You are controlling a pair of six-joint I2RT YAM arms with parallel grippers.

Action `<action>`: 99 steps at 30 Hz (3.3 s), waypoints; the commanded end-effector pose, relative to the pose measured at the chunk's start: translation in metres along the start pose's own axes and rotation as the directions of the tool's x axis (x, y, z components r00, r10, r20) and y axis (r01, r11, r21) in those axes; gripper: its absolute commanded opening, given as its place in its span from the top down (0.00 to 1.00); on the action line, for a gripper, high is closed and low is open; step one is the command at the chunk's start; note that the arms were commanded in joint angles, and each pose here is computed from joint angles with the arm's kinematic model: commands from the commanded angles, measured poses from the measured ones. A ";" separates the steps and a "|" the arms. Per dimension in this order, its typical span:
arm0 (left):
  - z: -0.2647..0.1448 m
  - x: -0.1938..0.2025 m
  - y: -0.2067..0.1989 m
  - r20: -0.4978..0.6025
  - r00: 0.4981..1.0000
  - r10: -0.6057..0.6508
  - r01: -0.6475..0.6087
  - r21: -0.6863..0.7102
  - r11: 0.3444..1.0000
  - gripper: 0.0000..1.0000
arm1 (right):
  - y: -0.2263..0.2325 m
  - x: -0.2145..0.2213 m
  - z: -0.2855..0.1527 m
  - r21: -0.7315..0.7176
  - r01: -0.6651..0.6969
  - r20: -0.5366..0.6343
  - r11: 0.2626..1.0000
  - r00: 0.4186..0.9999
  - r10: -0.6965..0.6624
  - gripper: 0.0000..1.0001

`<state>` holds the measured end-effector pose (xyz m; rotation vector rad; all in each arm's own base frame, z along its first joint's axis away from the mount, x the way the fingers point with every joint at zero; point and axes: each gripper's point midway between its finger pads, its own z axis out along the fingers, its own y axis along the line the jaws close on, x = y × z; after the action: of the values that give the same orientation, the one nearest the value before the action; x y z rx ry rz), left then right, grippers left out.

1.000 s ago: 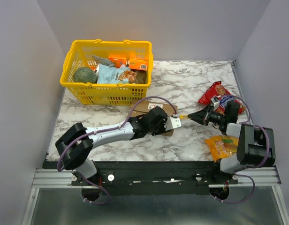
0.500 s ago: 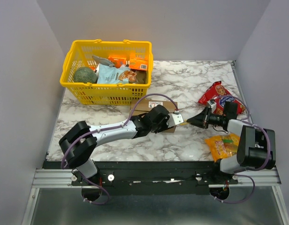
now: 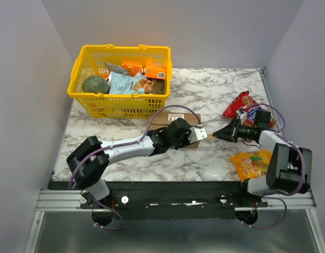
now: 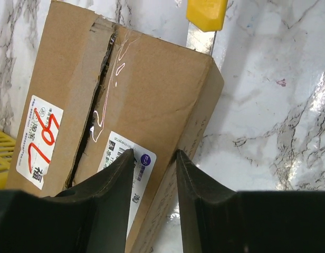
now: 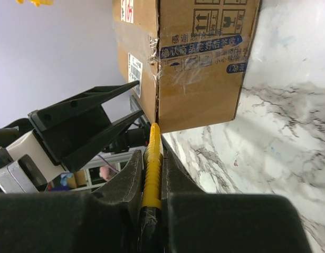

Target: Unpack the express box

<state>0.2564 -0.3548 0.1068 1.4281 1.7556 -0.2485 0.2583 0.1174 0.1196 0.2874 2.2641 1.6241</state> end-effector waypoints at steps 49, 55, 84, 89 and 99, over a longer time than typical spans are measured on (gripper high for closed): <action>-0.077 0.076 0.019 0.050 0.991 0.125 -0.130 0.102 0.986 0.67 | 0.047 -0.126 0.067 0.397 0.832 -0.215 0.387 0.495 -0.842 1.00; -0.088 0.033 -0.053 0.186 0.944 0.274 -0.324 0.350 0.879 0.66 | 0.053 -0.101 0.072 0.289 0.879 -0.247 0.381 0.452 -0.857 1.00; -0.074 0.071 0.055 0.040 0.993 -0.114 0.116 -0.038 0.993 0.75 | 0.006 -0.050 -0.038 0.522 0.839 -0.556 0.153 0.471 -0.685 1.00; -0.075 0.066 0.014 0.077 0.992 -0.097 0.083 0.170 0.982 0.73 | 0.020 -0.045 -0.007 0.434 0.865 -0.523 0.252 0.469 -0.712 1.00; -0.117 0.052 -0.078 0.184 0.982 0.039 -0.140 0.574 0.807 0.73 | 0.058 -0.003 0.099 0.128 0.980 -0.580 0.153 0.199 -0.790 1.00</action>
<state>0.2000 -0.2628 0.1098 1.5772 1.7199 -0.6345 0.2956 0.1724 0.1328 -1.1486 2.3115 0.2915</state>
